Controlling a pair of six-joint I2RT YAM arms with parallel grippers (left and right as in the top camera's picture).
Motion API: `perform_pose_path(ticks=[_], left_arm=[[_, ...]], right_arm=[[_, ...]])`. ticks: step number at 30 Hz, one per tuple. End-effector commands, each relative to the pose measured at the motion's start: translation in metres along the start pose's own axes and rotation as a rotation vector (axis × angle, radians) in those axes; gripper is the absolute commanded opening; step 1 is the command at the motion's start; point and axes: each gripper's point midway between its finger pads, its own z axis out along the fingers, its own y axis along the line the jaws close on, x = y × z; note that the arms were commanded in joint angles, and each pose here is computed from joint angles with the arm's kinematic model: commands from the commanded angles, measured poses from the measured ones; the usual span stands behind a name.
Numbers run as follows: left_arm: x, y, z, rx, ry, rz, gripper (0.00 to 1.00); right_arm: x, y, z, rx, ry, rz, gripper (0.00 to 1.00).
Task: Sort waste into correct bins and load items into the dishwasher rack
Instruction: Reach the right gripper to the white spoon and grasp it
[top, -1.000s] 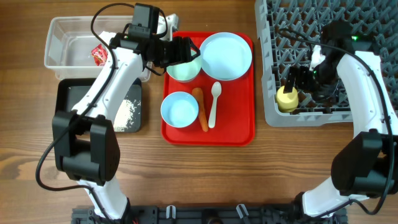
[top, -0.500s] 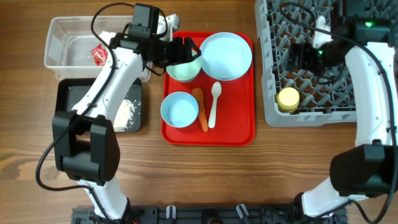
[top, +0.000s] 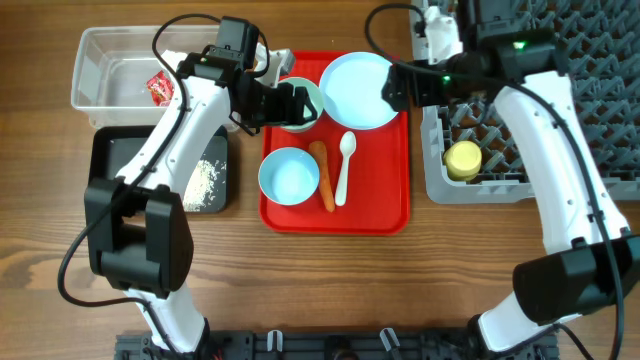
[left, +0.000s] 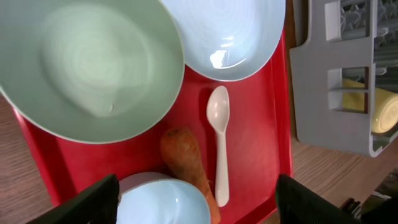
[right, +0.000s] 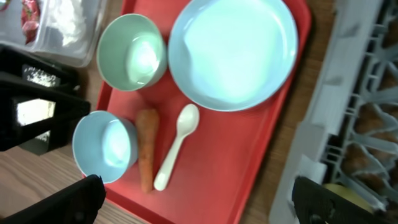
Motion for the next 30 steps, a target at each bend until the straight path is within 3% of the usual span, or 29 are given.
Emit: perform_pose_path(ticks=[1,7,13,22,30], left_arm=[[-0.009,0.005,-0.019,0.007,-0.049,0.025,0.8],[-0.009,0.003,-0.021,0.023,-0.049,0.023,0.79],[-0.015,0.013,-0.026,0.012,-0.074,0.003,0.78],[-0.038,0.072,-0.052,-0.093,-0.204,-0.348,0.8],[-0.052,0.105,-0.073,-0.122,-0.295,-0.443,0.88]], right_arm=[[0.01,0.014,0.041,-0.039,0.08,-0.035,1.0],[0.01,0.027,0.078,-0.056,0.113,-0.07,0.99],[0.039,0.03,0.128,-0.059,0.261,-0.073,0.93],[0.073,0.037,0.17,-0.022,0.387,-0.106,0.84],[0.096,0.02,0.185,0.054,0.443,-0.071,0.8]])
